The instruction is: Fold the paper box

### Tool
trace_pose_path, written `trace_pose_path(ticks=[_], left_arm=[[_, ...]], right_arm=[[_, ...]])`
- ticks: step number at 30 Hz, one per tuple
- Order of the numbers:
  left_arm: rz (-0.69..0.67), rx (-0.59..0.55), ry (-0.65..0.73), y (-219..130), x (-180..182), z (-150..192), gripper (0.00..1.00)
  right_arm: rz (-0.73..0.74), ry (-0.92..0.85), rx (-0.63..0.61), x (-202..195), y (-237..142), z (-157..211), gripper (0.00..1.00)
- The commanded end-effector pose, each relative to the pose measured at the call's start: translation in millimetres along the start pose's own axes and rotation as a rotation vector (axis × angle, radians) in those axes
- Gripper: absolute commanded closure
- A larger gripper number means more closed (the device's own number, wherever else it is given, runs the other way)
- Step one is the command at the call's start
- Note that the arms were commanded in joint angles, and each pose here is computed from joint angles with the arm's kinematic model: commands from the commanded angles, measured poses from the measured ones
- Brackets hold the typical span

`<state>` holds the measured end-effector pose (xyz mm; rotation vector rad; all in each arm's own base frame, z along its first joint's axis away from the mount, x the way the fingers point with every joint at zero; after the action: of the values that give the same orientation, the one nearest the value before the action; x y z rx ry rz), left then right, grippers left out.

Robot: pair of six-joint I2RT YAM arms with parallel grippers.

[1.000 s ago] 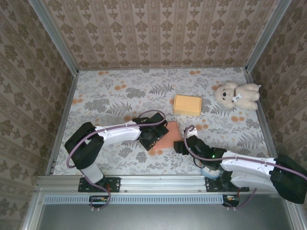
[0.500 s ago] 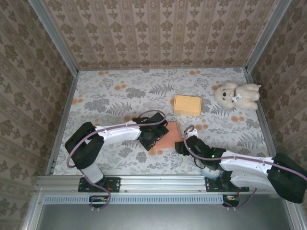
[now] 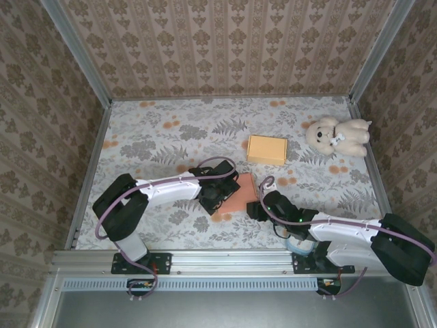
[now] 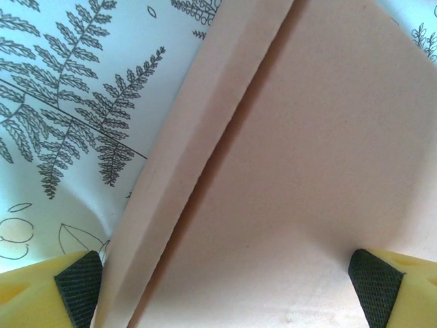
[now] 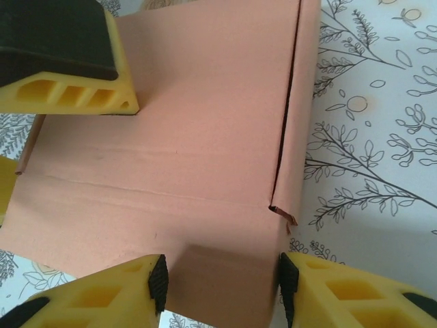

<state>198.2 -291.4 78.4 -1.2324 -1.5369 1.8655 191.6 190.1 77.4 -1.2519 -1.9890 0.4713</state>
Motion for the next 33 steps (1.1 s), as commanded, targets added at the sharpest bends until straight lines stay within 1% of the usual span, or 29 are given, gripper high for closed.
trace_pose_path(ticks=[1,6,10,18,22,33], left_arm=[[-0.074,0.011,-0.021,5.6,12.3,0.4,0.03],[-0.077,0.015,-0.02,7.5,12.4,1.0,0.04],[-0.077,0.016,-0.02,8.3,11.6,0.9,0.04],[-0.08,0.019,-0.022,10.2,11.8,1.0,0.04],[-0.082,0.021,-0.021,11.2,12.3,1.6,0.04],[-0.08,0.025,-0.021,13.2,12.5,0.9,0.05]], right_arm=[[-0.06,0.025,-0.004,6.5,-1.9,-1.3,0.52],[-0.055,0.016,-0.008,5.2,-3.6,-1.9,0.54],[-0.013,-0.002,-0.017,-1.9,-2.6,-1.1,0.54],[-0.01,-0.008,-0.001,-3.3,4.2,4.1,0.55],[0.006,-0.018,-0.008,-6.1,5.4,4.6,0.58],[0.015,-0.056,-0.03,-13.4,12.3,11.5,0.57]])
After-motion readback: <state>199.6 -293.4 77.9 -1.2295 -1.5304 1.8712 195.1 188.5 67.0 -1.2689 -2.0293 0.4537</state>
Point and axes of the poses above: each hand's point on the last joint's axis, 136 mm out from that joint toward the fingers, its own y axis out along the fingers, its own x axis along the line the jaws close on, z = x × y, the point moved 4 cm from there along -y, back along the fingers, and after that the axes turned 2 degrees about y, right-handed, at the moved point
